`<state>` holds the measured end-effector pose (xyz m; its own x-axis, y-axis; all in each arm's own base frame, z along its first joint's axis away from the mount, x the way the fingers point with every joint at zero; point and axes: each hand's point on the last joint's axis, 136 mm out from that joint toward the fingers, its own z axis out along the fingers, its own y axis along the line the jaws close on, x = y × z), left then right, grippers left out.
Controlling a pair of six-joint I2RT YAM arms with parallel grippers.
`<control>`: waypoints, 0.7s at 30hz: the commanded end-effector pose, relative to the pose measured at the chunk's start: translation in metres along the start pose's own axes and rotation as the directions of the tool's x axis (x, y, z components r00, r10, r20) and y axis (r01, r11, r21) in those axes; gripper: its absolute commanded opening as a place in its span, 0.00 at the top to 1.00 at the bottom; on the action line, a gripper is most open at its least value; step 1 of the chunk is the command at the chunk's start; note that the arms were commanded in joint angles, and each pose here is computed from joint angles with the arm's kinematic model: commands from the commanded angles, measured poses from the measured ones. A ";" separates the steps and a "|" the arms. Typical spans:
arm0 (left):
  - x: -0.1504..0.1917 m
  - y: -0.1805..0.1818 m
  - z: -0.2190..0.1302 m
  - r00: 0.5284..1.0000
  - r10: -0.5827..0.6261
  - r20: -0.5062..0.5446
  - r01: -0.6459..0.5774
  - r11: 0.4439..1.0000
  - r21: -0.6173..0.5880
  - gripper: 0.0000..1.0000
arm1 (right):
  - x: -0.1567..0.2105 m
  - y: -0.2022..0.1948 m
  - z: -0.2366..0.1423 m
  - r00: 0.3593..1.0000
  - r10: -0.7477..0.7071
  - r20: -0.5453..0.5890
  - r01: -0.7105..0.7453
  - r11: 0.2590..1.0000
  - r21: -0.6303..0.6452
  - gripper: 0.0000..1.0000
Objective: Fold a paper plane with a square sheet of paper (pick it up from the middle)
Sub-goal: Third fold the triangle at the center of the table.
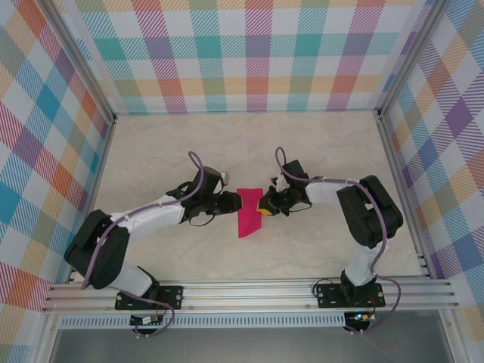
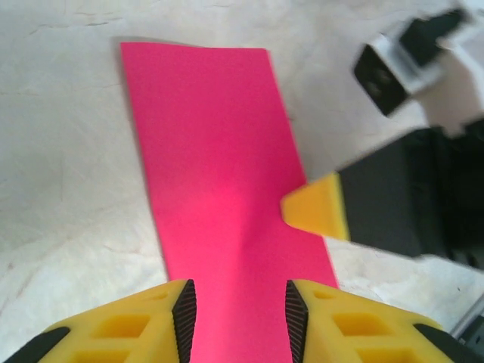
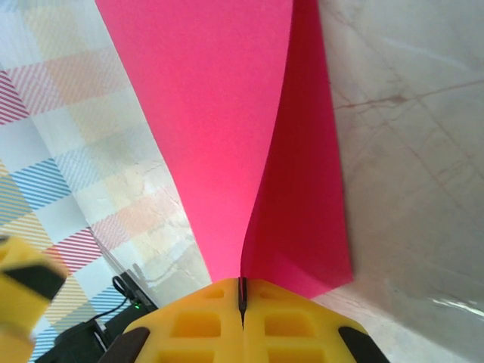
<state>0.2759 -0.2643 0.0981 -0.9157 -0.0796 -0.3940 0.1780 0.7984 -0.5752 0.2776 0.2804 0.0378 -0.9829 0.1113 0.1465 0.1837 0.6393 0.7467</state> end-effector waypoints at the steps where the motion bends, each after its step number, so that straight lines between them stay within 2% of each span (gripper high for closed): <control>1: 0.021 -0.007 -0.011 0.995 0.102 0.001 -0.102 0.994 -0.029 0.57 | 0.003 0.013 0.010 1.000 0.009 -0.027 -0.010 0.999 -0.038 0.95; 5: 0.036 -0.028 -0.019 0.978 0.204 0.031 -0.204 0.979 -0.010 0.48 | 0.004 0.012 0.014 0.999 0.011 -0.038 -0.012 1.000 -0.020 0.95; 9: 0.054 -0.036 -0.014 0.945 0.325 0.034 -0.322 0.943 -0.081 0.41 | 0.005 0.008 0.014 0.999 0.014 -0.042 -0.014 1.000 0.001 0.95; 14: 0.070 -0.043 0.004 0.887 0.461 -0.018 -0.457 0.872 -0.176 0.40 | 0.006 0.008 0.014 0.999 0.011 -0.046 -0.011 1.000 0.003 0.94; 21: 0.075 -0.045 0.026 0.825 0.560 -0.073 -0.553 0.777 -0.300 0.41 | 0.007 0.009 0.014 0.998 0.010 -0.057 -0.010 1.000 0.005 0.94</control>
<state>0.2001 -0.3230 0.0718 -0.7317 0.3750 -0.5692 0.5314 0.8368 -0.1317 0.2721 0.2933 0.0325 -0.9784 0.0955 0.1835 0.2011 0.6472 0.7353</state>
